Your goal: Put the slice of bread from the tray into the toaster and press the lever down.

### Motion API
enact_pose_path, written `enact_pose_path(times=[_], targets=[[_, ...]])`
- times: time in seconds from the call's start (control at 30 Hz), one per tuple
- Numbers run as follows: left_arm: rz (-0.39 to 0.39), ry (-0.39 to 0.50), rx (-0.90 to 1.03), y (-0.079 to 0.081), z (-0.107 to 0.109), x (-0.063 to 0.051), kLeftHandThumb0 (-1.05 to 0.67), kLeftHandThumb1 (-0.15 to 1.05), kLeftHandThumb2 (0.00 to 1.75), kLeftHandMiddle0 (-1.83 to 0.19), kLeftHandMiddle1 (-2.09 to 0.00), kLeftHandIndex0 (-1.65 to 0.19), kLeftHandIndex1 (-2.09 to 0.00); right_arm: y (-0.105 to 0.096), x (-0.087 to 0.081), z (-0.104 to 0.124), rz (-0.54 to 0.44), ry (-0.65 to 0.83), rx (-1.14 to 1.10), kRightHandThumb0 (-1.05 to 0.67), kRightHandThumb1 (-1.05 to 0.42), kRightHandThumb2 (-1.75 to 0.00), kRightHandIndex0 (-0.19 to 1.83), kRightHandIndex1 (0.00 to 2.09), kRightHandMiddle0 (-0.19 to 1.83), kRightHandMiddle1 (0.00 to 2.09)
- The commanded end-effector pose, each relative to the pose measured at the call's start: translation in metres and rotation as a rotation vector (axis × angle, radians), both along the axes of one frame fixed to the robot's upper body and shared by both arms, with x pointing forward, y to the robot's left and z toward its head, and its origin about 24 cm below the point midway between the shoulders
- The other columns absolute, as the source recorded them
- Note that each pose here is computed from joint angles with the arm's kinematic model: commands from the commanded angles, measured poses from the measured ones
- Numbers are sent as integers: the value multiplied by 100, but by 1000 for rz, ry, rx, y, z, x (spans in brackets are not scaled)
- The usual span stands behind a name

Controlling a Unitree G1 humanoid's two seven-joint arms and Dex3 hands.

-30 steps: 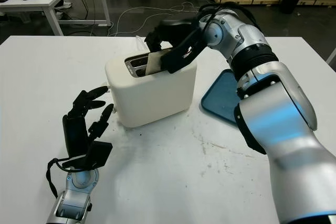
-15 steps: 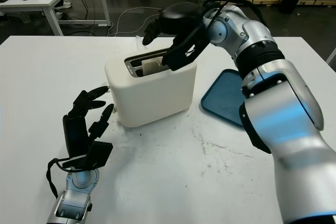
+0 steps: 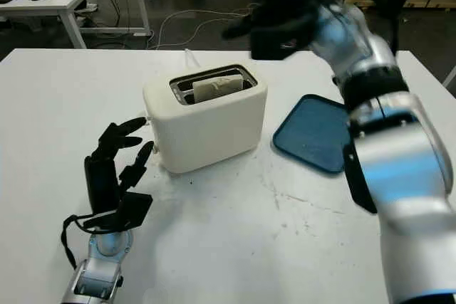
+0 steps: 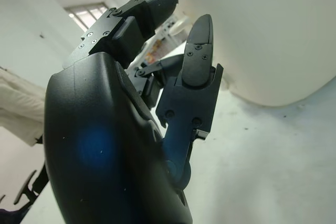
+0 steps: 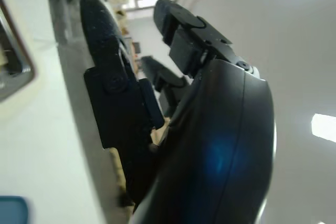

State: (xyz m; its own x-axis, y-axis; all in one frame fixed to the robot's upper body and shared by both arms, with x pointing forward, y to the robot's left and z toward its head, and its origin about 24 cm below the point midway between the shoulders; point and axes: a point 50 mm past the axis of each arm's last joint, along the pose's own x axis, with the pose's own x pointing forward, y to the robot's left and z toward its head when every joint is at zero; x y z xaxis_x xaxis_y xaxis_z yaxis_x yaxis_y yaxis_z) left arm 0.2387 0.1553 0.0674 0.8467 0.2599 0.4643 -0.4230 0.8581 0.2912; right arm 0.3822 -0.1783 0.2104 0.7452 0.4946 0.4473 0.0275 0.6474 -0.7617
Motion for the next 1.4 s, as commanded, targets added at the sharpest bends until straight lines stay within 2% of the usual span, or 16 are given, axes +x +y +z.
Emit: enact_pose_path(times=[0.0, 0.1, 0.3, 0.5, 0.8, 1.07, 1.2, 1.37], targets=[[0, -42, 34, 3, 11, 3, -28, 92, 18, -49, -115, -56, -63, -11, -15, -19, 17, 3, 66, -55, -90, -1, 82, 44, 86, 3], [6, -66, 63, 10, 18, 6, -30, 92, 19, -49, -116, -56, -63, -26, -40, -49, 33, 59, 161, -54, -92, -3, 80, 40, 85, 2], [34, -105, 108, 19, 31, 11, -30, 92, 16, -50, -115, -58, -63, -49, -82, -102, -90, 204, 365, -48, -91, -1, 93, 25, 86, 1], [51, -109, 214, 31, 49, 14, -33, 92, 12, -54, -113, -61, -60, -49, -107, -133, -220, 276, 578, -38, -87, 0, 109, 16, 95, 3], [-14, -19, 423, 45, 78, 16, -37, 92, 5, -65, -106, -74, -48, -39, -110, -139, -286, 304, 660, -42, -91, -1, 114, 13, 99, 2], [-77, -73, 543, 52, 97, 21, -24, 85, 0, -92, -110, -103, -43, -35, -105, -146, -262, 371, 727, -46, -90, 0, 120, 12, 105, 2], [-103, -52, 622, 53, 99, 25, -24, 84, 0, -96, -107, -106, -37, -35, -105, -146, -271, 365, 716, -45, -90, 0, 120, 10, 106, 1], [-140, 16, 748, 51, 93, 32, -26, 88, 1, -100, -105, -109, -29, -35, -104, -144, -267, 364, 716, -46, -90, 0, 121, 9, 106, 1]])
